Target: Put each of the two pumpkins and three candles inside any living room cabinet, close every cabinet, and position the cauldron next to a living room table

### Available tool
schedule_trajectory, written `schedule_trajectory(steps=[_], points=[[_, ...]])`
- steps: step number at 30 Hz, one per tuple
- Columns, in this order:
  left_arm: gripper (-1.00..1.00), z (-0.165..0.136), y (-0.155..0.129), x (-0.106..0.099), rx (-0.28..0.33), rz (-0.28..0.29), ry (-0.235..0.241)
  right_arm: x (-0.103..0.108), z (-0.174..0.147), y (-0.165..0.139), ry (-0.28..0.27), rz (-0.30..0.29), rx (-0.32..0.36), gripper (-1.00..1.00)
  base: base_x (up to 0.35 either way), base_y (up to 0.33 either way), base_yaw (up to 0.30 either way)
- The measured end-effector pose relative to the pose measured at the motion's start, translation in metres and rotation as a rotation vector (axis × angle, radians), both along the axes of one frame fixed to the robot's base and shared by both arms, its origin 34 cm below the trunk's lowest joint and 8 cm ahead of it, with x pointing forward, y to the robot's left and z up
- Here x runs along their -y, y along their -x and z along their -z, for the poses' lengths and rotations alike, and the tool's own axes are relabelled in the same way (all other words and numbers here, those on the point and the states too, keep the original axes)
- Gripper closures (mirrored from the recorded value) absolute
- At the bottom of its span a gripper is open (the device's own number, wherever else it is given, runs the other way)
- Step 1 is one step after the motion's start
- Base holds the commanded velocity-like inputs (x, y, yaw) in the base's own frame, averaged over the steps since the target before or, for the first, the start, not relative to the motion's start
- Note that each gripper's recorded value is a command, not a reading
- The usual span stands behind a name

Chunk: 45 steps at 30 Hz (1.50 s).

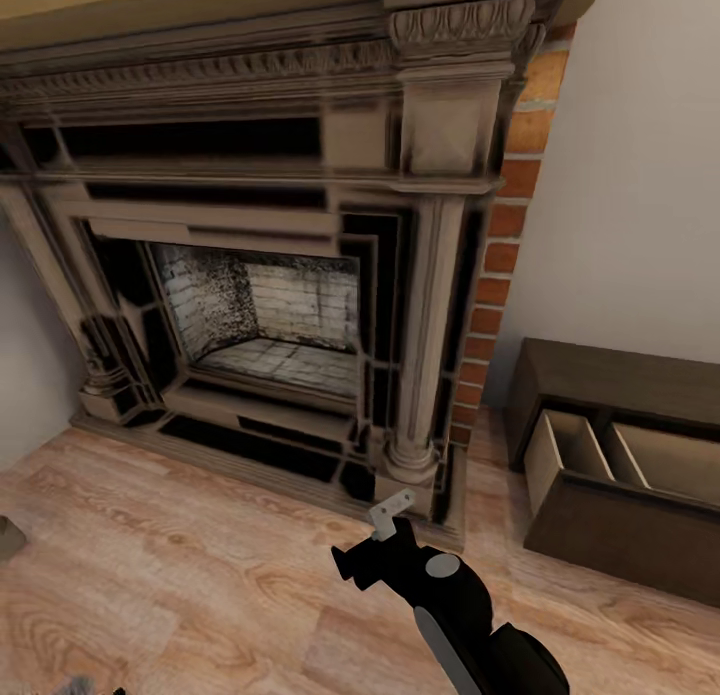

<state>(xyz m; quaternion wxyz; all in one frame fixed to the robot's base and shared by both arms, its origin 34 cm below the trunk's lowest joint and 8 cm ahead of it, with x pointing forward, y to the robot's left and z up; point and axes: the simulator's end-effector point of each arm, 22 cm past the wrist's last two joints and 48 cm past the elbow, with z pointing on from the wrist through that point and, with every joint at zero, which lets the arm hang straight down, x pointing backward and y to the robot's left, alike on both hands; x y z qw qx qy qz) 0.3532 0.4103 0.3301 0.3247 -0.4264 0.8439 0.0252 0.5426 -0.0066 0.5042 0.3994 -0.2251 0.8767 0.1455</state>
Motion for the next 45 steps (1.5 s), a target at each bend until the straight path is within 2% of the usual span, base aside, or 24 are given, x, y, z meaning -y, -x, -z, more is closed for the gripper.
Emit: schedule_trajectory(steps=[1, 5, 6, 7, 8, 11, 14, 17, 22, 25, 27, 30, 34, 38, 39, 41, 45], points=[[-1.0, -0.002, -0.016, 0.008, 0.002, 0.035, 0.014, 0.0, 0.0, 0.0, 0.0, 0.0, 0.0, -1.0, 0.177, 0.303, 0.26], [-1.0, -0.003, -0.03, 0.017, 0.004, 0.069, 0.025, 0.0, -0.001, -0.001, -0.001, 0.002, 0.0, -1.0, 0.171, 0.308, 0.259], [-1.0, -0.01, -0.066, 0.045, 0.003, 0.171, 0.051, -0.01, -0.017, -0.011, -0.02, 0.001, 0.022, -1.0, 0.165, 0.312, 0.266], [-1.0, -0.013, -0.077, 0.048, 0.005, 0.189, 0.047, -0.011, -0.021, -0.014, -0.023, 0.003, 0.029, -1.0, 0.165, 0.312, 0.268], [-1.0, -0.014, -0.081, 0.049, -0.001, 0.2, 0.043, -0.01, -0.024, -0.018, -0.024, 0.008, 0.036, -1.0, 0.165, 0.312, 0.27], [-1.0, -0.023, -0.104, 0.051, -0.019, 0.24, 0.014, 0.011, -0.033, -0.051, -0.015, 0.076, 0.054, -1.0, 0.165, 0.312, 0.272], [-1.0, -0.03, -0.123, 0.053, -0.013, 0.255, 0.009, 0.017, -0.034, -0.063, -0.012, 0.098, 0.051, -1.0, 0.165, 0.313, 0.274], [-1.0, -0.043, -0.158, 0.05, 0.005, 0.275, -0.001, 0.016, -0.041, -0.073, -0.023, 0.113, 0.055, -1.0, 0.165, 0.313, 0.263], [-1.0, -0.063, -0.193, 0.041, 0.0, 0.313, -0.058, 0.033, -0.046, -0.1, -0.012, 0.16, 0.054, -1.0, 0.165, 0.313, 0.249], [-1.0, -0.066, -0.201, 0.037, -0.025, 0.332, -0.094, 0.051, -0.046, -0.12, 0.003, 0.203, 0.034, -1.0, 0.167, 0.313, 0.245], [-1.0, -0.062, -0.202, 0.037, -0.043, 0.341, -0.101, 0.057, -0.047, -0.129, 0.005, 0.22, 0.027, -1.0, 0.173, 0.311, 0.193], [-1.0, -0.055, -0.204, 0.049, -0.074, 0.385, -0.119, 0.076, -0.051, -0.143, -0.005, 0.27, 0.02, -1.0, 0.185, 0.306, 0.091], [-1.0, -0.054, -0.205, 0.057, -0.087, 0.412, -0.136, 0.083, -0.06, -0.149, -0.021, 0.291, 0.032, -1.0, 0.193, 0.302, 0.037], [-1.0, -0.058, -0.206, 0.056, -0.117, 0.421, -0.2, 0.086, -0.076, -0.153, -0.039, 0.299, 0.063, -1.0, 0.203, 0.294, 0.012], [-1.0, -0.058, -0.206, 0.052, -0.14, 0.42, -0.239, 0.086, -0.088, -0.153, -0.048, 0.298, 0.089, -1.0, 0.218, 0.281, 0.006], [-1.0, -0.051, -0.204, 0.048, -0.175, 0.42, -0.282, 0.086, -0.106, -0.152, -0.064, 0.294, 0.13, -1.0, 0.237, 0.261, 0.003], [-1.0, -0.043, -0.204, 0.04, -0.193, 0.411, -0.333, 0.087, -0.116, -0.146, -0.078, 0.29, 0.159, -1.0, 0.252, 0.245, 0.001]])
